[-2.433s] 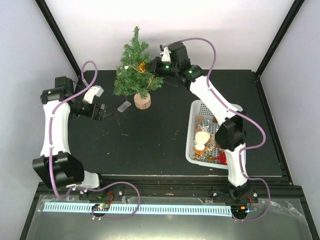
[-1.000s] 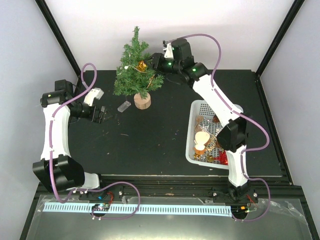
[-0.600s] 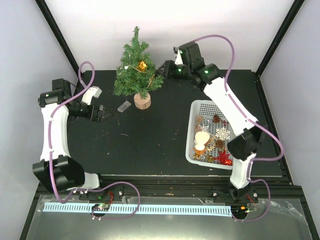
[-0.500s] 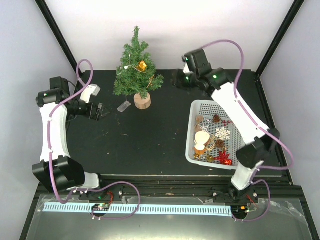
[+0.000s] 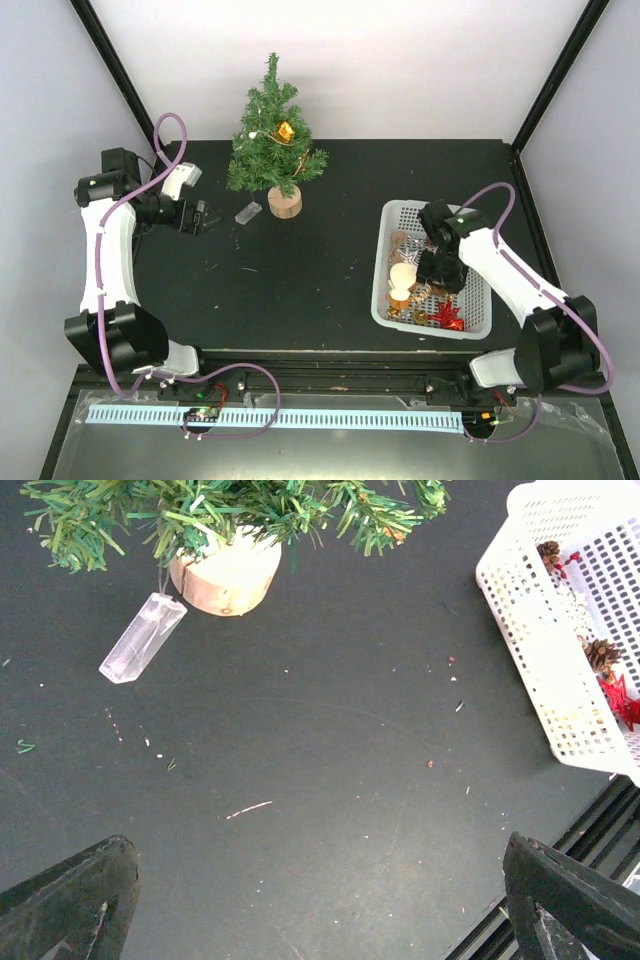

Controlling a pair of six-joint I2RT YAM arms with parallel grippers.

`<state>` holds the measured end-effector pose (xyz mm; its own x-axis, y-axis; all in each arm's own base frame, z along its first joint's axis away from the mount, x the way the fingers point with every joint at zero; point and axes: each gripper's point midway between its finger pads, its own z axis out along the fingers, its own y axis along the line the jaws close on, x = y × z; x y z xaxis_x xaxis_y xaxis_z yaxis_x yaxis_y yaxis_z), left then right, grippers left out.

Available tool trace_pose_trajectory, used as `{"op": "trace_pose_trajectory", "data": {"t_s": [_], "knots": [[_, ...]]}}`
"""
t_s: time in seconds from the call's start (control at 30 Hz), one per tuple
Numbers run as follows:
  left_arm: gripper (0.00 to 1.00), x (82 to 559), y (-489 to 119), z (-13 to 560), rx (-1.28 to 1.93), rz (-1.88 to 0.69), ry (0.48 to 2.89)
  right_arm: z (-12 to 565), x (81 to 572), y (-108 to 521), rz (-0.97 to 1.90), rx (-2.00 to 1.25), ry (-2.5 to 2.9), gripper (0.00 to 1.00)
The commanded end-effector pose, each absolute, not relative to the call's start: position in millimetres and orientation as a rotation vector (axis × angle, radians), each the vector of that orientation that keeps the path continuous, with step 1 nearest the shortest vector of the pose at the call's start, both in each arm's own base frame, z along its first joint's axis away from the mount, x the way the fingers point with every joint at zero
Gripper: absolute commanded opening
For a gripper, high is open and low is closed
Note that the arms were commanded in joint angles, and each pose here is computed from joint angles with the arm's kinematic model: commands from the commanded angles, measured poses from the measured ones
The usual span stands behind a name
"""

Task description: Decorate the small christmas tree

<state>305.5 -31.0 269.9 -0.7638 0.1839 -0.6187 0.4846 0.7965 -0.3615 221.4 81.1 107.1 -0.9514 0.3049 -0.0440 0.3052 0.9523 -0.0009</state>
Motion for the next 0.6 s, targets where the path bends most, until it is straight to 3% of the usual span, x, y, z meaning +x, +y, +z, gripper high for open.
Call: {"op": "trace_pose_trajectory", "data": {"t_s": [0.0, 0.17, 0.57], "knots": [[0.99, 312, -38, 283, 0.524, -0.704, 2.353, 106, 216, 66, 0.000, 0.587, 3.001, 0.53], [0.99, 312, -42, 283, 0.529, -0.731, 2.348, 87, 213, 57, 0.046, 0.680, 3.000, 0.60], [0.99, 302, -50, 294, 0.555, -0.771, 2.309, 71, 253, 47, 0.133, 0.751, 2.921, 0.62]]}}
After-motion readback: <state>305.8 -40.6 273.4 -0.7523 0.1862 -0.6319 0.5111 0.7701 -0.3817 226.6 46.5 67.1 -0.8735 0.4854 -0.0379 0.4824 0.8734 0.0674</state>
